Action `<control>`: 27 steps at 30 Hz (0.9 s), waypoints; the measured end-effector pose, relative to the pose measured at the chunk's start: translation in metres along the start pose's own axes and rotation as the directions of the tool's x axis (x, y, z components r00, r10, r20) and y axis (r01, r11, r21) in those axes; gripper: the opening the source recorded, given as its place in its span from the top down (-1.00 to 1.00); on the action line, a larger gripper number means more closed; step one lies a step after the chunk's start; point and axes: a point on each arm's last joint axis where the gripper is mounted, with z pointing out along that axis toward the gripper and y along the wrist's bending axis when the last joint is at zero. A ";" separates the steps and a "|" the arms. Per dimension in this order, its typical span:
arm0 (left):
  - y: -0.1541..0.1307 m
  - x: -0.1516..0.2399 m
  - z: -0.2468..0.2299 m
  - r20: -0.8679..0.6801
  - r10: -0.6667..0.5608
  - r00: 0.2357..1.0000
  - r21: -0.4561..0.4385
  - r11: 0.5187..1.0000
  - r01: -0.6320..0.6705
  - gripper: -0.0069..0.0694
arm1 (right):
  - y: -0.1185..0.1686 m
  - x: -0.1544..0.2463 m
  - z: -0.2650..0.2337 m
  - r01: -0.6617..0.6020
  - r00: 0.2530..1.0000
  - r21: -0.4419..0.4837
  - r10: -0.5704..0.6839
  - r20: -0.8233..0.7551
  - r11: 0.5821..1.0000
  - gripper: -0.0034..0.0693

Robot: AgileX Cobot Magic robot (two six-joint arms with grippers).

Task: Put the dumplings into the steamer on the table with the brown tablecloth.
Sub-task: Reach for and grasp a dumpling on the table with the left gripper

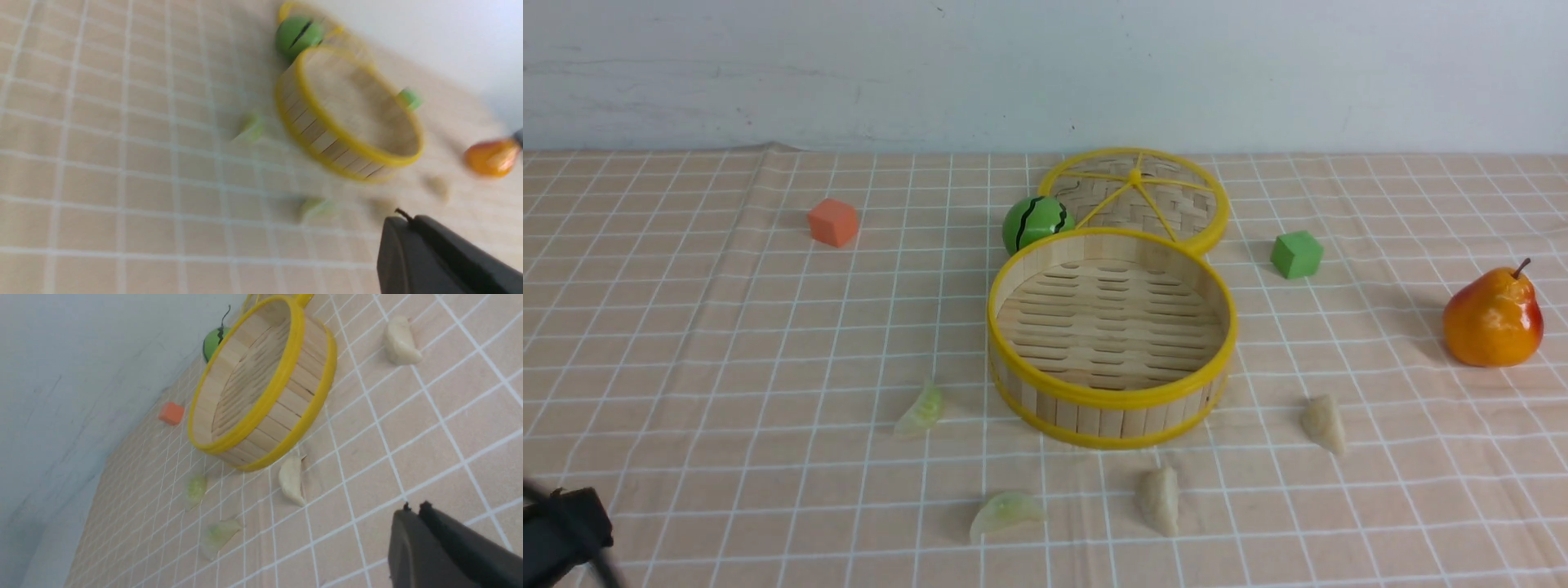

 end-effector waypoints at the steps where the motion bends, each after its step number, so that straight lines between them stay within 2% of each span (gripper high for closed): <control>1: 0.001 0.000 0.000 0.000 0.010 1.000 -0.010 1.000 -0.010 0.86 | 0.001 -0.001 0.000 0.006 1.000 0.000 -0.006 -0.001 1.000 0.94; 3: 0.003 -0.028 0.013 -0.193 0.090 0.977 -0.133 0.984 -0.117 0.86 | 0.018 -0.014 -0.003 0.101 0.994 0.027 -0.100 -0.039 0.995 0.95; 5: 0.003 -0.048 0.024 -0.288 0.127 0.949 -0.171 0.968 -0.181 0.86 | 0.032 -0.028 -0.003 0.204 0.976 0.063 -0.198 -0.095 0.977 0.95; 7: -0.001 -0.059 0.034 -0.344 0.158 0.926 -0.165 0.960 -0.225 0.86 | 0.042 -0.038 -0.001 0.290 0.949 0.088 -0.275 -0.155 0.953 0.95; 9: -0.012 -0.071 0.055 -0.449 0.226 0.865 -0.121 0.943 -0.309 0.86 | 0.061 -0.058 0.003 0.430 0.878 0.116 -0.385 -0.284 0.895 0.95; 11: -0.023 -0.073 0.077 -0.541 0.288 0.790 -0.072 0.920 -0.385 0.86 | 0.071 -0.071 0.010 0.509 0.806 0.118 -0.424 -0.413 0.853 0.95; 12: -0.023 -0.074 0.076 -0.540 0.292 0.789 -0.074 0.918 -0.390 0.86 | 0.072 -0.073 0.012 0.516 0.802 0.118 -0.430 -0.416 0.848 0.95; 13: -0.033 -0.074 0.092 -0.595 0.340 0.728 -0.038 0.893 -0.448 0.86 | 0.078 -0.082 0.019 0.561 0.737 0.102 -0.440 -0.513 0.821 0.94; 16: -0.048 -0.074 0.132 -0.661 0.392 0.640 -0.022 0.843 -0.538 0.86 | 0.089 -0.094 0.042 0.600 0.609 0.029 -0.433 -0.664 0.799 0.93; 18: -0.053 -0.074 0.144 -0.668 0.392 0.632 -0.029 0.835 -0.549 0.86 | 0.092 -0.095 0.048 0.604 0.575 -0.007 -0.442 -0.689 0.797 0.93; 20: -0.065 -0.075 0.176 -0.667 0.399 0.630 -0.040 0.824 -0.565 0.84 | 0.104 -0.091 0.063 0.623 0.473 -0.120 -0.495 -0.729 0.773 0.92; 23: -0.072 -0.075 0.198 -0.657 0.413 0.630 -0.031 0.821 -0.570 0.76 | 0.113 -0.087 0.071 0.636 0.412 -0.185 -0.533 -0.739 0.749 0.92; 24: -0.076 -0.076 0.215 -0.653 0.418 0.632 -0.026 0.821 -0.570 0.62 | 0.120 -0.084 0.076 0.648 0.370 -0.222 -0.556 -0.745 0.728 0.92; 27: -0.078 -0.074 0.243 -0.655 0.420 0.628 -0.022 0.820 -0.571 0.30 | 0.129 -0.082 0.081 0.677 0.324 -0.246 -0.581 -0.747 0.694 0.92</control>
